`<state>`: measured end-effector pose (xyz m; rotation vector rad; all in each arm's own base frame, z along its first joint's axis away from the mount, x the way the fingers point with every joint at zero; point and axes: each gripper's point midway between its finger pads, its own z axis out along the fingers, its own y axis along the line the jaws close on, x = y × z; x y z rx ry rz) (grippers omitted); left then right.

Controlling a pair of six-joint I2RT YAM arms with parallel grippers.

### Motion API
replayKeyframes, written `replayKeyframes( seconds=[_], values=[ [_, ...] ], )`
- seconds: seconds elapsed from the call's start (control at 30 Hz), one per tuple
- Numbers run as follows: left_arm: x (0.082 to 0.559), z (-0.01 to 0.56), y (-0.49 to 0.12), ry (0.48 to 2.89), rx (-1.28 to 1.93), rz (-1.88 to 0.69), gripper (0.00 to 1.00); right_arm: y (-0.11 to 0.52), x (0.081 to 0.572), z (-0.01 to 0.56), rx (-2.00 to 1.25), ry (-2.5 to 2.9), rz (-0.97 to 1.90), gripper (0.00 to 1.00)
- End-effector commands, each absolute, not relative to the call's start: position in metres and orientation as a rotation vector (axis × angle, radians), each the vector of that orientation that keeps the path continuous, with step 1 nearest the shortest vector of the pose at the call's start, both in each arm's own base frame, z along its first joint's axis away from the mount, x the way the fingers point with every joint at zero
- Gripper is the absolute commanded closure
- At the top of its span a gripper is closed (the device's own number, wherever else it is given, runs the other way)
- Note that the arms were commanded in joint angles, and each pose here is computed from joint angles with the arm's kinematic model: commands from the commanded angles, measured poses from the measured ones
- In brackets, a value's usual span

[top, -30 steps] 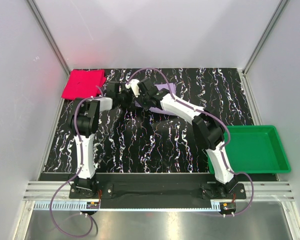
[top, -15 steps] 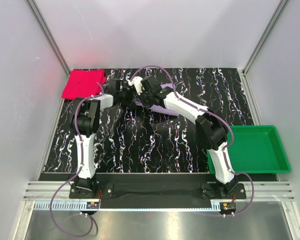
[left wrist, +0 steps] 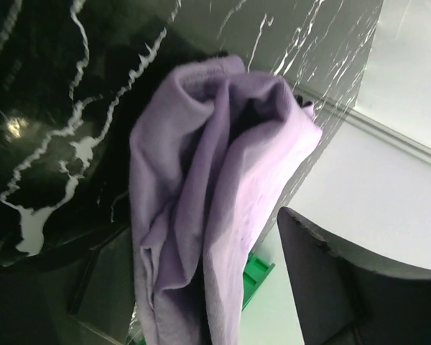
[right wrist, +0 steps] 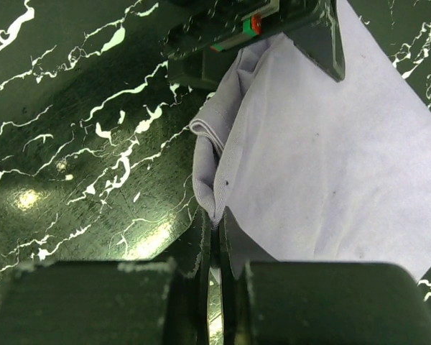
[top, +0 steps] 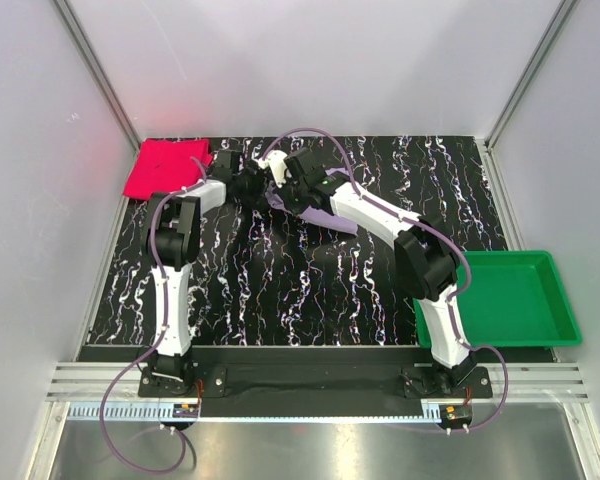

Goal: Fold and stack the t-shirts
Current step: Neatly place the folded tshirt to the corner

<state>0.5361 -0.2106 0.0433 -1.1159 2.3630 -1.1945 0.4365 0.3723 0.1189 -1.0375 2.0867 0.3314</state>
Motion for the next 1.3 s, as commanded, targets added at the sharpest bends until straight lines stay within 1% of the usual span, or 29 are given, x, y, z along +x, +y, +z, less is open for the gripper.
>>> replayKeyframes(
  seconds=[0.0, 0.1, 0.13, 0.2, 0.23, 0.3, 0.33, 0.37, 0.4, 0.47, 0.5, 0.53, 0.57, 0.6, 0.63, 0.67, 0.7, 0.73, 0.77, 0.8, 0.83, 0.87, 0.9, 0.93, 1.0, 1.07, 1.13, 1.27],
  values=[
    [0.532, -0.011, -0.183, 2.42, -1.21, -0.995, 0.26, 0.377, 0.437, 0.162, -0.995, 1.994, 0.383, 1.0],
    [0.542, -0.01, -0.189, 2.416, -1.16, -1.04, 0.35, 0.382, 0.434, 0.157, -1.004, 2.005, 0.419, 0.99],
    [0.544, -0.007, -0.19, 2.41, -1.143, -1.052, 0.44, 0.383, 0.433, 0.154, -1.007, 2.013, 0.426, 0.98],
    [0.553, 0.001, -0.191, 2.392, -1.079, -1.048, 0.54, 0.384, 0.432, 0.153, -1.004, 2.023, 0.437, 0.96],
    [0.556, 0.003, -0.191, 2.389, -1.05, -1.051, 0.66, 0.384, 0.432, 0.153, -0.994, 2.029, 0.443, 0.93],
    [0.563, 0.012, -0.19, 2.388, -0.956, -1.035, 0.79, 0.384, 0.43, 0.153, -0.937, 2.079, 0.46, 0.7],
    [0.567, 0.015, -0.19, 2.384, -0.916, -1.032, 0.87, 0.379, 0.424, 0.149, -0.937, 2.131, 0.452, 0.61],
    [0.563, 0.013, -0.186, 2.423, -0.862, -0.982, 1.0, 0.377, 0.424, 0.158, -0.891, 2.153, 0.451, 0.5],
    [0.571, 0.026, -0.184, 2.407, -0.801, -0.962, 1.0, 0.37, 0.424, 0.162, -0.853, 2.181, 0.412, 0.46],
    [0.568, 0.039, -0.18, 2.423, -0.652, -0.905, 1.0, 0.35, 0.412, 0.169, -0.804, 2.27, 0.352, 0.38],
    [0.571, 0.048, -0.177, 2.416, -0.596, -0.871, 1.0, 0.335, 0.412, 0.191, -0.735, 2.259, 0.292, 0.29],
    [0.57, 0.054, -0.173, 2.42, -0.544, -0.834, 1.0, 0.326, 0.409, 0.198, -0.71, 2.263, 0.258, 0.22],
    [0.563, 0.064, -0.166, 2.445, -0.445, -0.763, 1.0, 0.313, 0.4, 0.2, -0.66, 2.312, 0.227, 0.16],
    [0.562, 0.07, -0.162, 2.446, -0.394, -0.725, 1.0, 0.301, 0.393, 0.217, -0.628, 2.303, 0.202, 0.11],
    [0.565, 0.083, -0.156, 2.429, -0.349, -0.705, 1.0, 0.288, 0.38, 0.212, -0.636, 2.356, 0.169, 0.09],
    [0.558, 0.089, -0.148, 2.455, -0.276, -0.65, 1.0, 0.281, 0.372, 0.213, -0.629, 2.373, 0.157, 0.06],
    [0.557, 0.098, -0.144, 2.449, -0.232, -0.62, 1.0, 0.27, 0.364, 0.228, -0.603, 2.354, 0.147, 0.05],
    [0.557, 0.106, -0.137, 2.439, -0.202, -0.587, 1.0, 0.26, 0.352, 0.215, -0.602, 2.39, 0.129, 0.05],
    [0.555, 0.108, -0.127, 2.446, -0.157, -0.51, 1.0, 0.256, 0.346, 0.215, -0.581, 2.392, 0.144, 0.05],
    [0.554, 0.122, -0.122, 2.421, -0.122, -0.474, 1.0, 0.252, 0.334, 0.229, -0.568, 2.361, 0.2, 0.04],
    [0.553, 0.128, -0.118, 2.411, -0.089, -0.44, 1.0, 0.251, 0.329, 0.231, -0.556, 2.355, 0.229, 0.03],
    [0.552, 0.133, -0.108, 2.412, -0.034, -0.362, 1.0, 0.247, 0.318, 0.217, -0.546, 2.393, 0.241, 0.0],
    [0.551, 0.143, -0.105, 2.396, 0.001, -0.33, 1.0, 0.245, 0.307, 0.226, -0.54, 2.375, 0.289, 0.0],
    [0.55, 0.148, -0.1, 2.39, 0.025, -0.293, 1.0, 0.241, 0.299, 0.216, -0.532, 2.399, 0.302, 0.0],
    [0.548, 0.154, -0.083, 2.389, 0.081, -0.165, 1.0, 0.236, 0.286, 0.222, -0.523, 2.382, 0.341, 0.0],
    [0.547, 0.166, -0.064, 2.367, 0.115, -0.022, 1.0, 0.23, 0.28, 0.214, -0.516, 2.391, 0.338, 0.0],
    [0.546, 0.177, -0.051, 2.344, 0.119, 0.058, 1.0, 0.225, 0.27, 0.21, -0.515, 2.396, 0.349, 0.0],
    [0.56, 0.202, -0.03, 2.229, 0.154, 0.196, 1.0, 0.217, 0.26, 0.201, -0.525, 2.407, 0.349, 0.0]
  ],
)
